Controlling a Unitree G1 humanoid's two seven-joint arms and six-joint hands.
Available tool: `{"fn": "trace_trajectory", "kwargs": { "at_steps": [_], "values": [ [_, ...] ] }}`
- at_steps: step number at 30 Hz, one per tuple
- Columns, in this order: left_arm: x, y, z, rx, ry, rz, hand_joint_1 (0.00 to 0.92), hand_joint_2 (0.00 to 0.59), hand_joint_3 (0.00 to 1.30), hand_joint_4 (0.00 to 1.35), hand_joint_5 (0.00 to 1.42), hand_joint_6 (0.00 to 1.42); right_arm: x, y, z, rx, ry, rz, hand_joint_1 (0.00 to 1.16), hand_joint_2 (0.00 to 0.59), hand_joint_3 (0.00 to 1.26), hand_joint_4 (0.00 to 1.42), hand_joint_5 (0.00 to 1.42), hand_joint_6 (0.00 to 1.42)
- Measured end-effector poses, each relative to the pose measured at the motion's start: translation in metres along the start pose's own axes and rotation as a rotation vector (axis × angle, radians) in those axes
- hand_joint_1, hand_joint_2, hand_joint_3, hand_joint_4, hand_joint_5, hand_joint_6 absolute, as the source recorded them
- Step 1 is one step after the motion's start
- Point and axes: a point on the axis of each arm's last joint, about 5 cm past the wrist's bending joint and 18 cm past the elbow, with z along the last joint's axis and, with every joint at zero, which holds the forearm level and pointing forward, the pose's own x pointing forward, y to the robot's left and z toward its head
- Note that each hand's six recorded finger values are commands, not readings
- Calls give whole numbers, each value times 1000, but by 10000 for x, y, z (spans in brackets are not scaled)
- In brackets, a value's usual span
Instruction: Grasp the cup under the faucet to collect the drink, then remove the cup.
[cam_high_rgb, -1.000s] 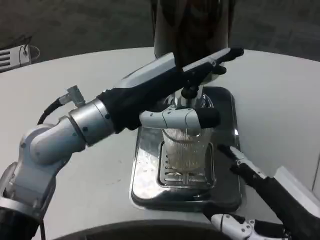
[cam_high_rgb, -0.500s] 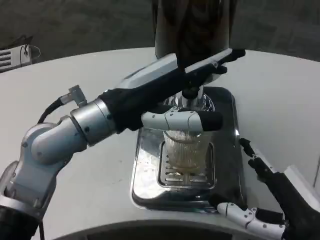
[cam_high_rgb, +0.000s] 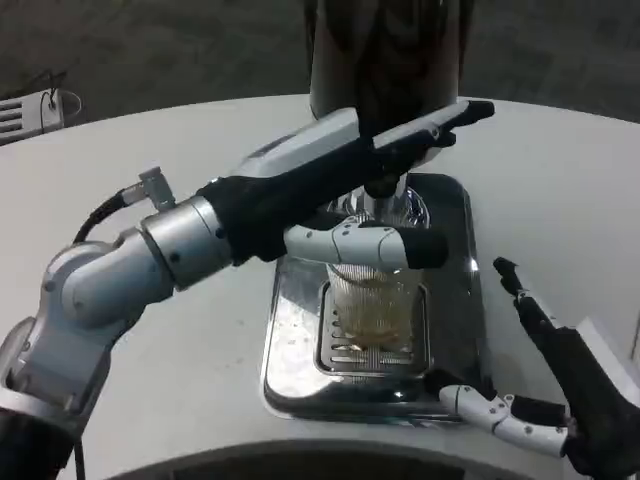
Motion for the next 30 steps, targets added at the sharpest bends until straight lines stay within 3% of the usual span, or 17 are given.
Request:
{"fn": "trace_trajectory", "kwargs": {
  "at_steps": [7,26,30],
  "values": [
    [0,22,12,21,2,-14,0,0,35,0,51,109,95,45,-37,29,14,-3,719,244,0,0,4,4],
    [13,57,46,57,3,-31,0,0,39,0,50,119,395,106,-42,52,-16,-51,720,244,0,0,4,2],
    [13,59,48,58,4,-33,0,0,39,0,50,120,443,133,-39,64,-22,-42,720,244,0,0,4,2]
  ]
}}
